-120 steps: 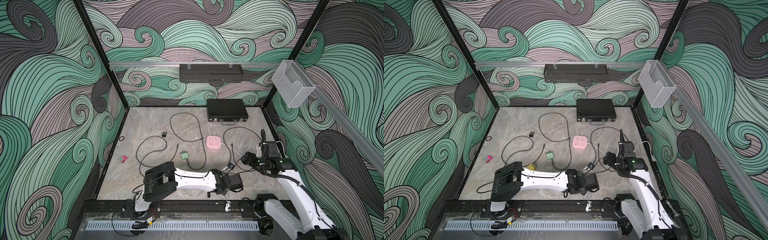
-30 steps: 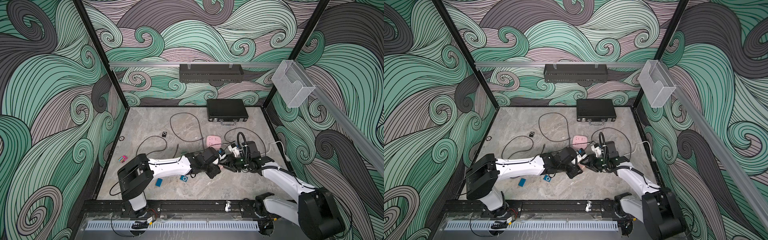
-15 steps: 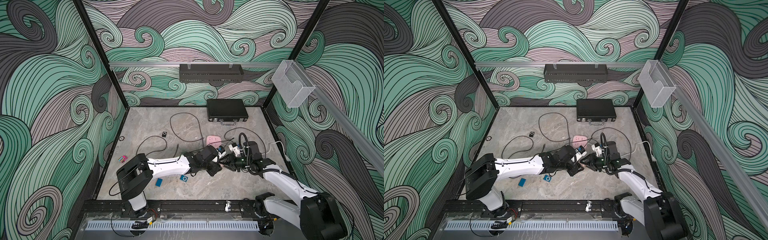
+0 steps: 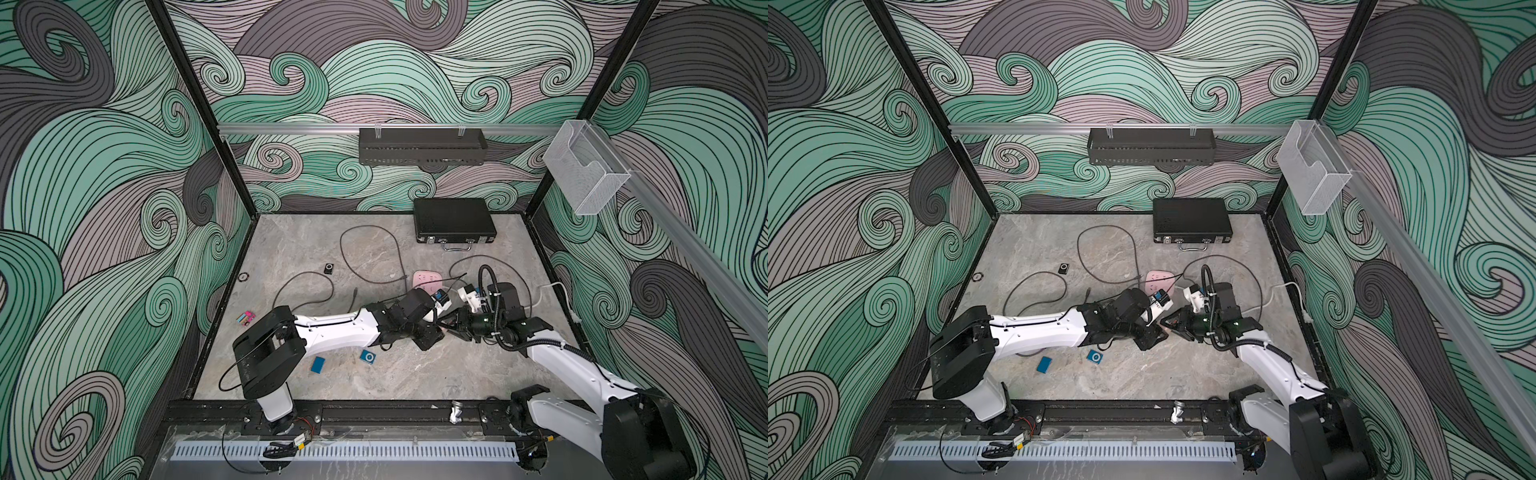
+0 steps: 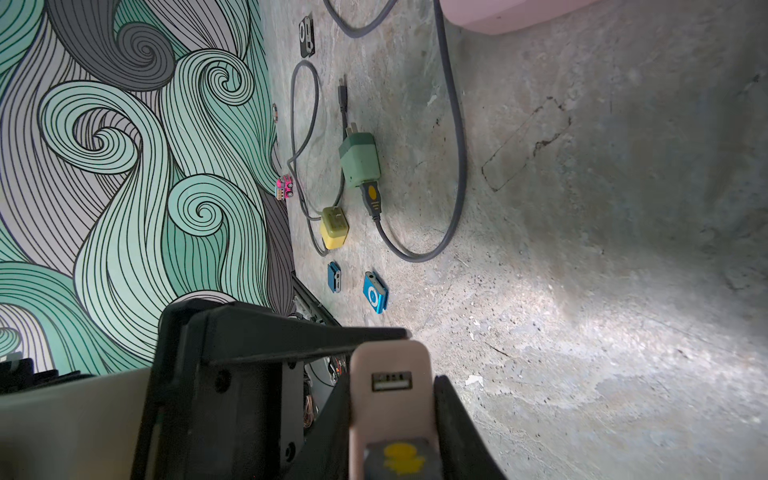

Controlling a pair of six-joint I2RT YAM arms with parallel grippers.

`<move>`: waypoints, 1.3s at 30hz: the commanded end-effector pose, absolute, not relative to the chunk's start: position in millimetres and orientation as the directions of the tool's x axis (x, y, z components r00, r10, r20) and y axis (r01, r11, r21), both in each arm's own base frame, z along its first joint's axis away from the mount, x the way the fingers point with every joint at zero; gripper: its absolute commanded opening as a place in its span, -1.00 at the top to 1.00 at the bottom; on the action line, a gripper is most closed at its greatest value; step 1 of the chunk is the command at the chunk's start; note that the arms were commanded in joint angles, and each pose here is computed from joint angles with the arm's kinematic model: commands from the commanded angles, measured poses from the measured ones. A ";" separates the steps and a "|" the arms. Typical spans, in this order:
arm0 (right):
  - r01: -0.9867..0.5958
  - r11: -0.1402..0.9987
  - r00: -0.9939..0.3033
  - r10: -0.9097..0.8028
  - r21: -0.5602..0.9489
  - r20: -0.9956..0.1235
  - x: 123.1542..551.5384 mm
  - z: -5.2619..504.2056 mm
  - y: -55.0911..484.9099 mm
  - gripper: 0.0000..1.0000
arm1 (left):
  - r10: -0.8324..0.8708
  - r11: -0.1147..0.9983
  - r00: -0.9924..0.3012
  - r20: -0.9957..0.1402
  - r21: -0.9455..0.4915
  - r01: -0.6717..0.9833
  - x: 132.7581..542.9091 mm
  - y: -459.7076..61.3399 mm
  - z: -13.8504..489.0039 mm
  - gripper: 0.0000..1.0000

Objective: Charge mp3
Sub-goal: Pick up the plug from the center of the board, then insert the plug into the socket.

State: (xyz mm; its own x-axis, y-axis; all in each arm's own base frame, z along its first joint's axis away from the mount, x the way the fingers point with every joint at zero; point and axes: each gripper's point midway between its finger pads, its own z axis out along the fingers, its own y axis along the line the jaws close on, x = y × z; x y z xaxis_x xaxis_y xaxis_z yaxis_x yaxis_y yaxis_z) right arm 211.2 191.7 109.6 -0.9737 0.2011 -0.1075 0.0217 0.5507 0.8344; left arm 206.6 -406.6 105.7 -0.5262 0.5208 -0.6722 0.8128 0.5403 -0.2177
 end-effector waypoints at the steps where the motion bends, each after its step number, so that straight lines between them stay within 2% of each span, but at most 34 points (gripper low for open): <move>1: 0.043 0.603 -0.969 0.221 0.797 -0.115 213.1 110.5 185.1 1.00 | 0.482 0.591 -0.538 -0.692 -0.196 0.782 225.6 -411.5 118.1 -0.17; 11: -0.026 0.805 -0.922 0.210 0.593 -0.324 261.6 131.9 156.4 1.00 | 0.454 0.673 -0.550 -0.701 -0.134 0.727 231.4 -360.7 157.5 -0.27; 18: -0.074 0.897 -0.852 0.170 0.435 -0.495 312.6 160.4 140.3 1.00 | 0.227 0.787 -0.571 -0.789 -0.197 0.585 257.6 -298.6 200.0 -0.26; 24: -0.084 0.948 -0.823 0.107 0.306 -0.557 343.6 160.5 136.7 1.00 | 0.104 0.874 -0.547 -0.831 -0.186 0.449 282.2 -246.7 226.9 -0.26; 30: -0.096 0.966 -0.796 0.072 0.242 -0.601 369.4 151.9 147.3 1.00 | -0.001 0.917 -0.539 -0.843 -0.215 0.335 305.8 -210.6 239.1 -0.26; 39: -0.123 0.975 -0.717 0.042 0.186 -0.695 401.7 135.2 180.0 1.00 | -0.069 0.933 -0.538 -0.840 -0.246 0.264 333.4 -187.1 236.2 -0.27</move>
